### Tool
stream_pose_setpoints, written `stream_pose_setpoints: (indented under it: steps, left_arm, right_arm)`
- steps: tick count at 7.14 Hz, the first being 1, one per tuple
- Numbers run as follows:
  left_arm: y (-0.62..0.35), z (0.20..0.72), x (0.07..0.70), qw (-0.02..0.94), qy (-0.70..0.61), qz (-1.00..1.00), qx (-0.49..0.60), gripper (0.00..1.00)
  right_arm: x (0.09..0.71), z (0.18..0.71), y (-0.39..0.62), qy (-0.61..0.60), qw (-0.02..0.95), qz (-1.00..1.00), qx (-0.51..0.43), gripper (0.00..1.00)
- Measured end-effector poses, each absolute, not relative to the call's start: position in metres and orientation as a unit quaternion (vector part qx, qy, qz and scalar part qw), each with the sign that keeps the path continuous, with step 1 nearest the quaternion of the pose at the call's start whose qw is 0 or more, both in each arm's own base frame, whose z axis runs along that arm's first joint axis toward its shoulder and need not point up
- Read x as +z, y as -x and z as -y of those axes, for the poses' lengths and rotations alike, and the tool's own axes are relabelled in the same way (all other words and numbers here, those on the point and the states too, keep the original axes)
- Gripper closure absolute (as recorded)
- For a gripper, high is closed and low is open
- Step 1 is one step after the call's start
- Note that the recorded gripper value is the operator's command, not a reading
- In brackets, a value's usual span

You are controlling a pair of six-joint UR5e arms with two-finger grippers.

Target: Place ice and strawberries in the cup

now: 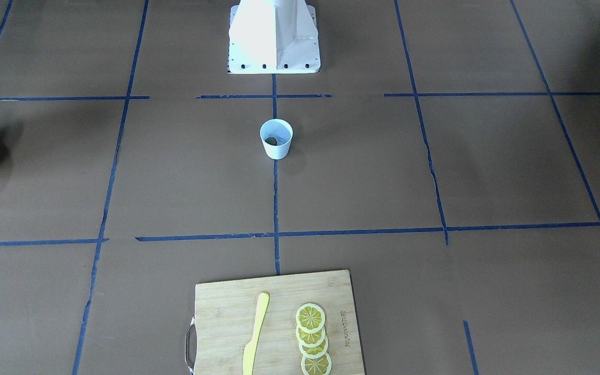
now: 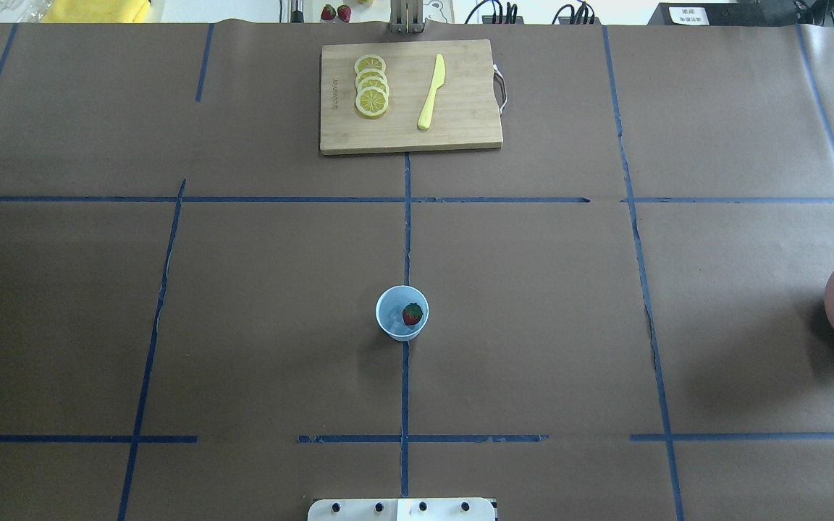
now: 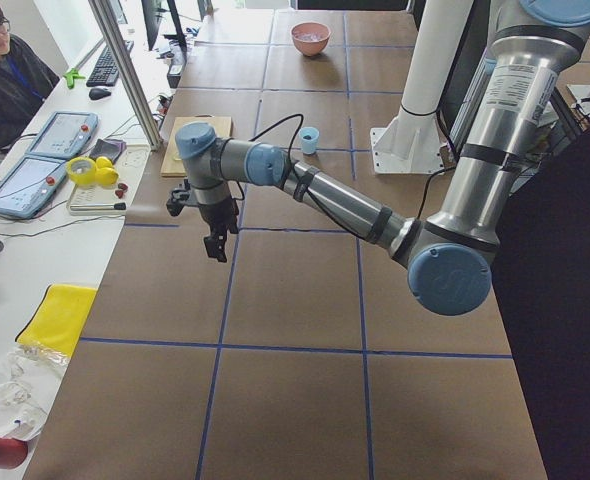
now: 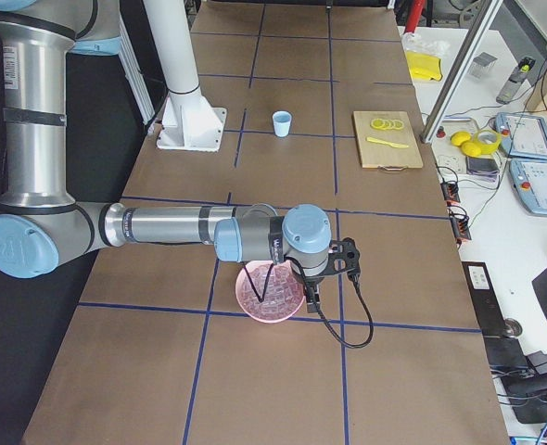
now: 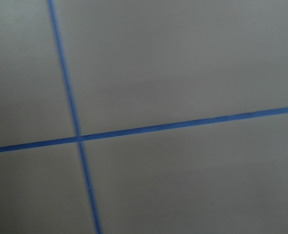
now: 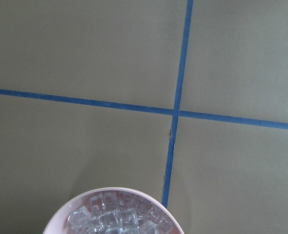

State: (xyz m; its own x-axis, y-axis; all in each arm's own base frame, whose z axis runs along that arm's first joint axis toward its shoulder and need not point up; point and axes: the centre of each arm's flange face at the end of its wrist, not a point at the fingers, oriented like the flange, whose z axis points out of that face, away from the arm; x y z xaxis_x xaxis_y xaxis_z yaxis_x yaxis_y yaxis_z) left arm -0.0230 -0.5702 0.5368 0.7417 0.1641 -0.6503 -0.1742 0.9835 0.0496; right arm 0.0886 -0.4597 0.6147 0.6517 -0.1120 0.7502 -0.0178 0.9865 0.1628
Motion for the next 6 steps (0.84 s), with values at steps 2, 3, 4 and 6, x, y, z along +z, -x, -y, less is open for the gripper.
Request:
stream_pose_setpoints:
  steps: [2, 3, 4, 6]
  left_arm:
    - [0.077, 0.542, 0.605, 0.927, 0.002, -0.367, 0.080, 0.00]
    - [0.081, 0.530, 0.622, 0.921, -0.001, -0.383, 0.074, 0.00]
    - [0.082, 0.523, 0.630, 0.917, -0.002, -0.394, 0.070, 0.00]
    - [0.081, 0.519, 0.632, 0.915, -0.004, -0.399, 0.059, 0.00]
  right_arm:
    - [0.621, 0.456, -0.088, -0.072, 0.906, 0.417, -0.023, 0.00]
    - [0.625, 0.453, -0.088, -0.069, 0.906, 0.418, -0.022, 0.00]
    - [0.628, 0.449, -0.088, -0.065, 0.906, 0.417, -0.021, 0.00]
    - [0.633, 0.445, -0.088, -0.061, 0.907, 0.416, -0.020, 0.00]
